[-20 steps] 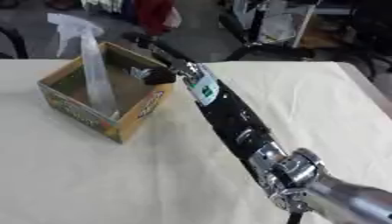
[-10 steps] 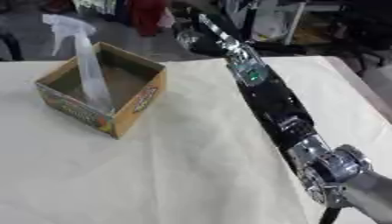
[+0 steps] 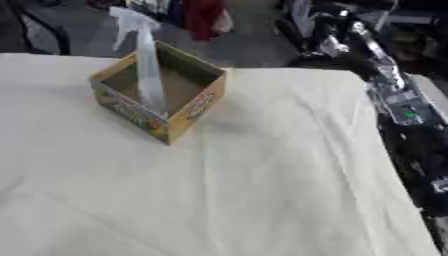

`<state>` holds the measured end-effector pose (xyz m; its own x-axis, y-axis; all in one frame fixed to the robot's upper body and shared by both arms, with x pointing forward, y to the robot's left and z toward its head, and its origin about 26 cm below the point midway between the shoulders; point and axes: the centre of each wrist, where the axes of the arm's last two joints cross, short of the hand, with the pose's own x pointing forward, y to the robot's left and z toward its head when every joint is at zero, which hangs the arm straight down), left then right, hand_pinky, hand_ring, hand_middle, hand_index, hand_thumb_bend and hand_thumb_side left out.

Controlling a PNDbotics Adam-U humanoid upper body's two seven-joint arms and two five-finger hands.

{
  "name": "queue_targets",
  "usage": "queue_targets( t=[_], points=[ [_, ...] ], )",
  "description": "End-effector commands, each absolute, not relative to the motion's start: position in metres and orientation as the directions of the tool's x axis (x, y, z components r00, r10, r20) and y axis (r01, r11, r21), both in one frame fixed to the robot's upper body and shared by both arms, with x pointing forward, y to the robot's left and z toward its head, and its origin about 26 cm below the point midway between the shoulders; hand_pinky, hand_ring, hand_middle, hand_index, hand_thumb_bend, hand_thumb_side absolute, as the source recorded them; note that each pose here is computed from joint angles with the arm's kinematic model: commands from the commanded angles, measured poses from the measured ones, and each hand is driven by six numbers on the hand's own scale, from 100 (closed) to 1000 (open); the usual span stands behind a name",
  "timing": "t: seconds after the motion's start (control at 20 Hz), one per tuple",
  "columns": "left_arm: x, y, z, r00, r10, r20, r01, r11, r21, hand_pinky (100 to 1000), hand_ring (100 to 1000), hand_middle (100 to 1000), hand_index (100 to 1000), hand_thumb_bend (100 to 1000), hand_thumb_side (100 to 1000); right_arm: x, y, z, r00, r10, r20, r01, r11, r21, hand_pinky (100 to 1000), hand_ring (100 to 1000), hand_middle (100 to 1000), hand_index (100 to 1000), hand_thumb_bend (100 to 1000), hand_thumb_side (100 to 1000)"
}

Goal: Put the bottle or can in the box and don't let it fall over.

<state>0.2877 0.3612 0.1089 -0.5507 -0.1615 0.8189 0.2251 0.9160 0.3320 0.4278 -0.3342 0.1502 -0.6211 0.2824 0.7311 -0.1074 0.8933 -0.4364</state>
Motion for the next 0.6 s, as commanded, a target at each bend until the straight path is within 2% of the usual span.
queue_targets(
  t=[0.05,0.6],
  points=[
    [0.286,0.367,0.116,-0.566,-0.204,0.799,0.207,0.903,0.377,716,1000,943,1000,487,1000,0.416,-0.34,0.158,-0.631,0.233,0.74,-0.117,0.915,-0.387,834,916,927,916,100,525],
    [0.283,0.364,0.102,-0.549,-0.194,0.813,0.234,0.898,0.373,712,1000,942,1000,471,1000,0.353,-0.341,0.106,-0.511,0.168,0.843,-0.135,0.953,-0.272,802,889,913,907,100,523]
  ],
)
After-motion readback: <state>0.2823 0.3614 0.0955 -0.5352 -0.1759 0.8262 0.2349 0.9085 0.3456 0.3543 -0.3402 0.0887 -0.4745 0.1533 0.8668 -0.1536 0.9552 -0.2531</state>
